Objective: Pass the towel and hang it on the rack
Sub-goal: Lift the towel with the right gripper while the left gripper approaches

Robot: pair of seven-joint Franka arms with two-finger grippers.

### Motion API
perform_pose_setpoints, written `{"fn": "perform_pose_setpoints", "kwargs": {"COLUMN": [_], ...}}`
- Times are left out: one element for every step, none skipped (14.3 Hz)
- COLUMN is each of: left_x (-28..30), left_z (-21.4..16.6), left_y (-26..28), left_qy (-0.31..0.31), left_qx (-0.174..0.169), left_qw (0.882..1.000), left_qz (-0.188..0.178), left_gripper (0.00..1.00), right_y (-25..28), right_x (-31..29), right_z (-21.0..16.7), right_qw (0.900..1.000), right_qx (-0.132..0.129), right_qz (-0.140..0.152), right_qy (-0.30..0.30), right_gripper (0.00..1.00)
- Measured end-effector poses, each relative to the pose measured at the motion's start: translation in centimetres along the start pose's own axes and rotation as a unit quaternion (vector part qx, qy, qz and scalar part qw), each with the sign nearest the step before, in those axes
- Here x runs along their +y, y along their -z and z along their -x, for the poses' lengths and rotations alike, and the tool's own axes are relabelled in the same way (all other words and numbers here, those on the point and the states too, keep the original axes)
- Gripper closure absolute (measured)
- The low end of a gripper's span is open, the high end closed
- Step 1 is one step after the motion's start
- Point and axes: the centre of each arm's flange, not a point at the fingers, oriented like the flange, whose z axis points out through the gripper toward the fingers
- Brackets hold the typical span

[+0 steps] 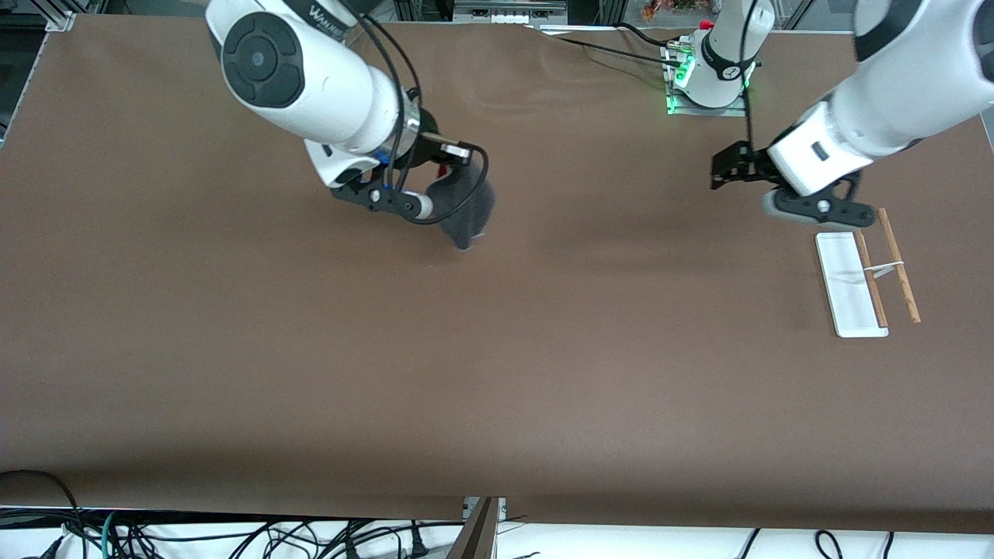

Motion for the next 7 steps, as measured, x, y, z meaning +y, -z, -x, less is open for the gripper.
{"fn": "perform_pose_setpoints", "kwargs": {"left_x": [1.6, 2.7, 3.3, 3.5, 3.4, 3.4, 3.7], "left_z": [-0.9, -1.6, -2.3, -3.0, -3.4, -3.5, -3.5], "left_y": [-0.8, -1.6, -2.2, -2.4, -2.4, -2.2, -1.9], "left_qy": [-0.010, -0.016, -0.020, -0.024, -0.030, -0.037, -0.052], "left_qx": [0.001, -0.002, -0.001, 0.004, 0.010, 0.015, 0.021], "left_qw": [1.000, 0.999, 0.999, 0.998, 0.997, 0.996, 0.995], "left_qz": [0.011, 0.029, 0.047, 0.061, 0.070, 0.077, 0.089], "left_gripper": [0.00, 0.00, 0.00, 0.00, 0.00, 0.00, 0.00], "right_y": [0.0, 0.0, -0.1, -0.1, -0.2, -0.2, -0.1], "right_x": [-0.8, -1.5, -2.1, -2.6, -3.0, -3.3, -3.5], "right_z": [0.5, 1.0, 1.4, 1.9, 2.2, 2.5, 2.5], "right_qw": [1.000, 0.999, 0.998, 0.997, 0.996, 0.995, 0.994], "right_qx": [-0.001, 0.000, 0.000, 0.000, 0.000, 0.000, 0.000], "right_qz": [-0.019, -0.036, -0.050, -0.061, -0.069, -0.075, -0.081], "right_qy": [-0.014, -0.029, -0.042, -0.051, -0.057, -0.061, -0.068], "right_gripper": [0.98, 0.98, 0.98, 0.98, 0.98, 0.98, 0.98]}}
